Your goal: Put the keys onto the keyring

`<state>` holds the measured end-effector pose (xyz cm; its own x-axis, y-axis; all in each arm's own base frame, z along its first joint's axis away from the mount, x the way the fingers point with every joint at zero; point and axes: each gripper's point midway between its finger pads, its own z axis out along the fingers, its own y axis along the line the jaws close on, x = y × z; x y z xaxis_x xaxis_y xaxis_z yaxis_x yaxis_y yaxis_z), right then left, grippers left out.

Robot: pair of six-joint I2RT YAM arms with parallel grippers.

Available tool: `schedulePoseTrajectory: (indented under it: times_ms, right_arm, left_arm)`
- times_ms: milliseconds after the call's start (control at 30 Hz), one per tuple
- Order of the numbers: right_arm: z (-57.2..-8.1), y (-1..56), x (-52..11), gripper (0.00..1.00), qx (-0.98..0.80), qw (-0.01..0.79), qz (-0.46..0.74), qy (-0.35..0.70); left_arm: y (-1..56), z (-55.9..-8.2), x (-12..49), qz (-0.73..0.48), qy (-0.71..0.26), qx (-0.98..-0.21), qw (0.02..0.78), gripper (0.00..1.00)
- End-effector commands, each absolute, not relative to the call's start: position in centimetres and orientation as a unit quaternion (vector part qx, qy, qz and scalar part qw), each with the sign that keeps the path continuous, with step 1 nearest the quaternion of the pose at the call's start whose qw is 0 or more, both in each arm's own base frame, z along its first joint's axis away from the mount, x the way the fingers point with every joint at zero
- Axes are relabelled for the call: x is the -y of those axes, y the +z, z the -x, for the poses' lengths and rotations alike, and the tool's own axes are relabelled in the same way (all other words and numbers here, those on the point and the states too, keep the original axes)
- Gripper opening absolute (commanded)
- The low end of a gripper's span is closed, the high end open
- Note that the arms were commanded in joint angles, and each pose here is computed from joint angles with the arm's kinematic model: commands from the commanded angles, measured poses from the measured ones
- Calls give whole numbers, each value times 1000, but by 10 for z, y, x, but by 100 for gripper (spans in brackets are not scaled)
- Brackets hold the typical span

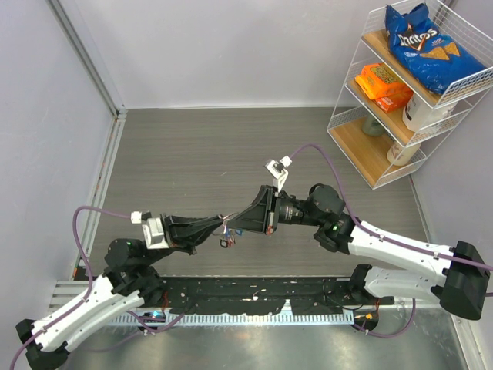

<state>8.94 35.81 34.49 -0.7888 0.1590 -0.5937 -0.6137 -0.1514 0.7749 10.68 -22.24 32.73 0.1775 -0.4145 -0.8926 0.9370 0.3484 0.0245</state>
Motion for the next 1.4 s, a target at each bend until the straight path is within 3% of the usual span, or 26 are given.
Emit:
schedulePoseTrajectory:
  times_ms: [0,1367]
  right_arm:
    - [-86,358,-354,6,-571,272,199,749]
    - [-98,357,-361,6,-572,262,165,759]
  left_arm:
    - [356,-99,213,-296,-484,-372,734,0]
    - [354,-88,217,-317,-501,-354,723,0]
